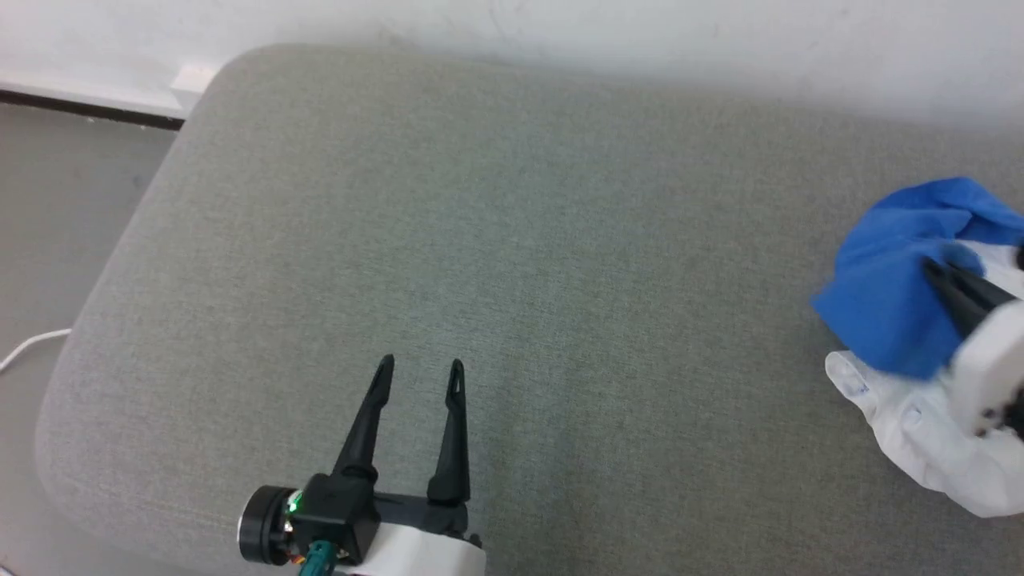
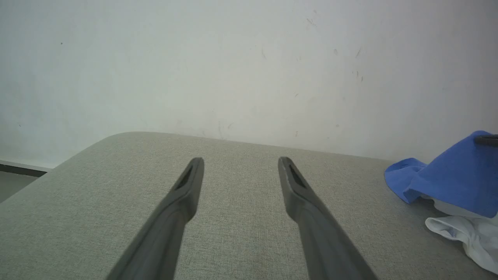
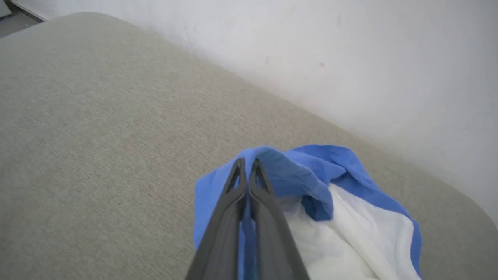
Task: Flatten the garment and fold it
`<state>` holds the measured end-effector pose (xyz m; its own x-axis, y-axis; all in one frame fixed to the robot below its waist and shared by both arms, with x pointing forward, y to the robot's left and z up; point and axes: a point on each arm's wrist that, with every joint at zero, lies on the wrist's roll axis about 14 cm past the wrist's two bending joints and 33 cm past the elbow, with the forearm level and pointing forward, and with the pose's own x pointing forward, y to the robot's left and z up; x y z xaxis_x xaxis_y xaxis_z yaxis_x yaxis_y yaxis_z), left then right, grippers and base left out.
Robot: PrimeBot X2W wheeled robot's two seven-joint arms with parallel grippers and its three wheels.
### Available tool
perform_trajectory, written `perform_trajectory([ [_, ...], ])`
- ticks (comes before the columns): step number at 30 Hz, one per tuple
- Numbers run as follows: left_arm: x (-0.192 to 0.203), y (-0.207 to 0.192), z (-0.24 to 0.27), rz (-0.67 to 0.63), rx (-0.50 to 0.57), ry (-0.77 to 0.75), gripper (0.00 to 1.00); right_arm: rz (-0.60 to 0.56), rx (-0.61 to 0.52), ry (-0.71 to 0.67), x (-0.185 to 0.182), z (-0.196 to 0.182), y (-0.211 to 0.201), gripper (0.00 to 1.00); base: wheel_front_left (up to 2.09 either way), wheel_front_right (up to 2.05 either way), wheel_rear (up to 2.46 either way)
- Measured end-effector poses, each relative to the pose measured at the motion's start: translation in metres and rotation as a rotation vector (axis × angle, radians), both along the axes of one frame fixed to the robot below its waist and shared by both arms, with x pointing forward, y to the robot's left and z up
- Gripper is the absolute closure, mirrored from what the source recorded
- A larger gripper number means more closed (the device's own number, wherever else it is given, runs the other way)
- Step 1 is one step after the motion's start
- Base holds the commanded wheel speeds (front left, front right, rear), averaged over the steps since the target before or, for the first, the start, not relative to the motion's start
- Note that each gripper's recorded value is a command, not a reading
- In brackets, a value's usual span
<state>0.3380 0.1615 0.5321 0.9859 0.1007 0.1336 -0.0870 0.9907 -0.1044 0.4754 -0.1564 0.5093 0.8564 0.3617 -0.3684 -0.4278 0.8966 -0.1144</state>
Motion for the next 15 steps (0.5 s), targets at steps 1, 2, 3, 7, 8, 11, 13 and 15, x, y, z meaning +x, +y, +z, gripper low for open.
perform_trajectory([
  [1,-0.001,0.002,0.002,0.007,-0.001,-0.007,0.00,0.037,0.014,-0.027,0.000,0.010,0.015,1.00,0.00,0.00,0.00],
  [2,-0.003,0.005,0.004,0.016,-0.002,-0.012,0.00,0.081,0.025,-0.053,-0.001,0.020,0.031,1.00,0.00,0.00,0.00],
  [3,-0.004,0.008,0.005,0.025,-0.001,-0.017,0.00,0.128,0.038,-0.076,-0.002,0.029,0.049,1.00,0.00,0.00,0.00],
  [7,-0.009,0.021,0.008,0.065,0.005,-0.024,0.00,0.359,0.123,-0.122,-0.020,0.055,0.139,1.00,0.00,0.00,0.00],
  [8,-0.011,0.023,0.008,0.074,0.006,-0.025,0.00,0.418,0.155,-0.120,-0.028,0.060,0.162,1.00,0.00,0.00,0.00],
  [11,-0.014,0.032,0.007,0.105,0.010,-0.017,0.00,0.595,0.258,-0.102,-0.058,0.073,0.227,1.00,0.00,0.00,0.00],
  [13,-0.016,0.036,0.006,0.121,0.013,-0.012,0.00,0.699,0.317,-0.080,-0.080,0.080,0.260,1.00,0.00,0.00,0.00],
  [15,-0.017,0.040,0.005,0.136,0.015,-0.007,0.00,0.787,0.378,-0.031,-0.103,0.082,0.285,1.00,0.00,0.00,0.00],
])
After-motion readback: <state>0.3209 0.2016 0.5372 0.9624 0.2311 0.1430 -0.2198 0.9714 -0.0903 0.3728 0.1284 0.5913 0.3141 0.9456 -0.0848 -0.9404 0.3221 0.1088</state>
